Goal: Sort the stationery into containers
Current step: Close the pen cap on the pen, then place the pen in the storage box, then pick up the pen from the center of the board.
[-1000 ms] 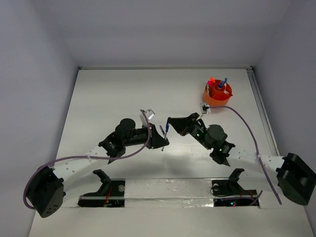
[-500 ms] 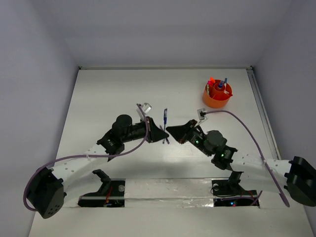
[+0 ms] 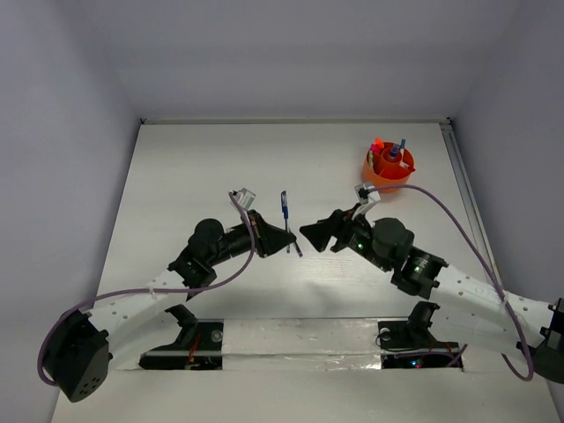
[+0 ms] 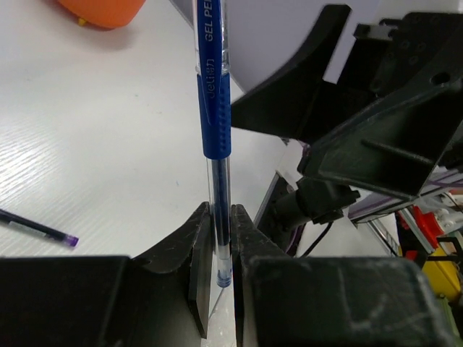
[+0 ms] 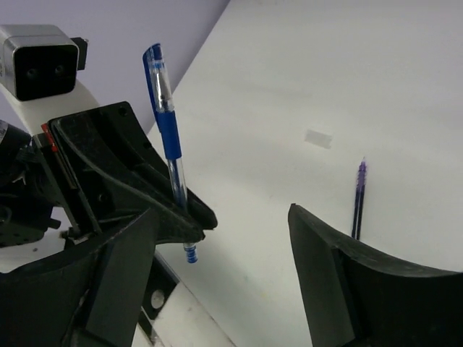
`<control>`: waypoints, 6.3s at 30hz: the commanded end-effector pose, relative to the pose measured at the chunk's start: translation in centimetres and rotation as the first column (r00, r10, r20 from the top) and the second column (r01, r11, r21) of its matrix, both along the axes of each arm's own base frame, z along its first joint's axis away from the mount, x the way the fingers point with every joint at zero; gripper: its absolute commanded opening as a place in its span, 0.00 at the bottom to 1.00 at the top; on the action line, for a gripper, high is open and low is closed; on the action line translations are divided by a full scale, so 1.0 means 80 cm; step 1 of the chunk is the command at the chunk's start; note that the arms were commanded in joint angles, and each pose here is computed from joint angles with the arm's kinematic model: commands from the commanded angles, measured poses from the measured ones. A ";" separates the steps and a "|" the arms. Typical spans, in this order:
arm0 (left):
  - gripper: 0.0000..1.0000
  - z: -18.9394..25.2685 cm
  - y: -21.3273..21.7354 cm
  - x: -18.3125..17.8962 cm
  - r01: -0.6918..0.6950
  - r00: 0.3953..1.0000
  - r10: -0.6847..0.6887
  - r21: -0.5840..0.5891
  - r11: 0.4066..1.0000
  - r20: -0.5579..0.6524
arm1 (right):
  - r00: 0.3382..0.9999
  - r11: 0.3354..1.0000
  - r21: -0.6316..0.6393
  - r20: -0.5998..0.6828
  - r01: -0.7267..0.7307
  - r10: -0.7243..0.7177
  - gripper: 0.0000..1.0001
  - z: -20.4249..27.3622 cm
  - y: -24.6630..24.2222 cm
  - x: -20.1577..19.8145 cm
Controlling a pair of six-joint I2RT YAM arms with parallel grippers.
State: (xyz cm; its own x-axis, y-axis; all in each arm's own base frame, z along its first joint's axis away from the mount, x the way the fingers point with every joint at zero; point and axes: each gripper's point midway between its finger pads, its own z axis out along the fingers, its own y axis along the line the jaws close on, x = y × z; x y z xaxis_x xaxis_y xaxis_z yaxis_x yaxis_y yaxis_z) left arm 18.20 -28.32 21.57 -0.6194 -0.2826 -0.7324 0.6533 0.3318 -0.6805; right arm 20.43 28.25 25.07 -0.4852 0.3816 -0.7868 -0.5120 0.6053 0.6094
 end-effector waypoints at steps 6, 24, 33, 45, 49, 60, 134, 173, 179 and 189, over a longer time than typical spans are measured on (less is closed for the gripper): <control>0.00 0.044 -0.020 -0.035 0.212 0.973 -0.198 -0.114 0.971 0.122 | 0.940 0.948 -0.064 0.126 -0.311 0.317 0.92 0.068 0.023 0.003; 0.00 0.035 -0.030 -0.042 0.270 0.960 -0.260 -0.104 0.957 0.100 | 0.895 0.902 0.003 0.125 -0.432 0.428 0.52 0.066 0.057 0.008; 0.00 0.035 -0.031 -0.040 0.266 0.962 -0.257 -0.098 0.959 0.095 | 0.908 0.915 -0.002 0.120 -0.404 0.401 0.12 0.068 0.055 0.014; 0.84 0.023 -0.028 -0.022 0.187 0.978 -0.183 -0.034 0.982 0.096 | 0.992 0.998 0.002 0.114 0.057 -0.056 0.00 0.072 -0.036 0.117; 0.89 0.012 -0.016 -0.012 0.110 0.988 -0.110 0.008 0.994 0.112 | 0.931 0.940 0.010 0.139 0.341 -0.339 0.00 0.077 -0.114 0.162; 0.90 -0.014 0.016 0.018 -0.102 0.979 0.086 0.078 0.992 0.185 | 0.468 0.449 -0.131 0.262 0.884 -0.844 0.00 0.058 -0.332 0.232; 0.88 0.011 0.077 0.045 -0.401 0.903 0.392 0.017 0.916 0.176 | 0.956 0.861 -0.461 -0.278 -0.216 0.091 0.57 -0.142 0.008 0.121; 0.79 -0.100 0.069 0.029 -0.330 0.935 0.349 0.209 0.921 -0.058 | 0.963 0.677 -0.728 -0.247 -0.111 -0.108 0.00 -0.228 0.057 0.151; 0.71 -0.091 0.052 0.036 -0.310 0.945 0.324 0.179 0.934 -0.053 | 0.987 0.867 -0.494 -0.158 -0.068 -0.013 0.00 -0.140 0.089 0.143; 0.68 -0.079 0.046 0.058 -0.363 0.928 0.371 0.143 0.921 -0.035 | 0.971 0.963 -0.171 -0.160 -0.207 0.180 0.00 -0.097 0.133 0.103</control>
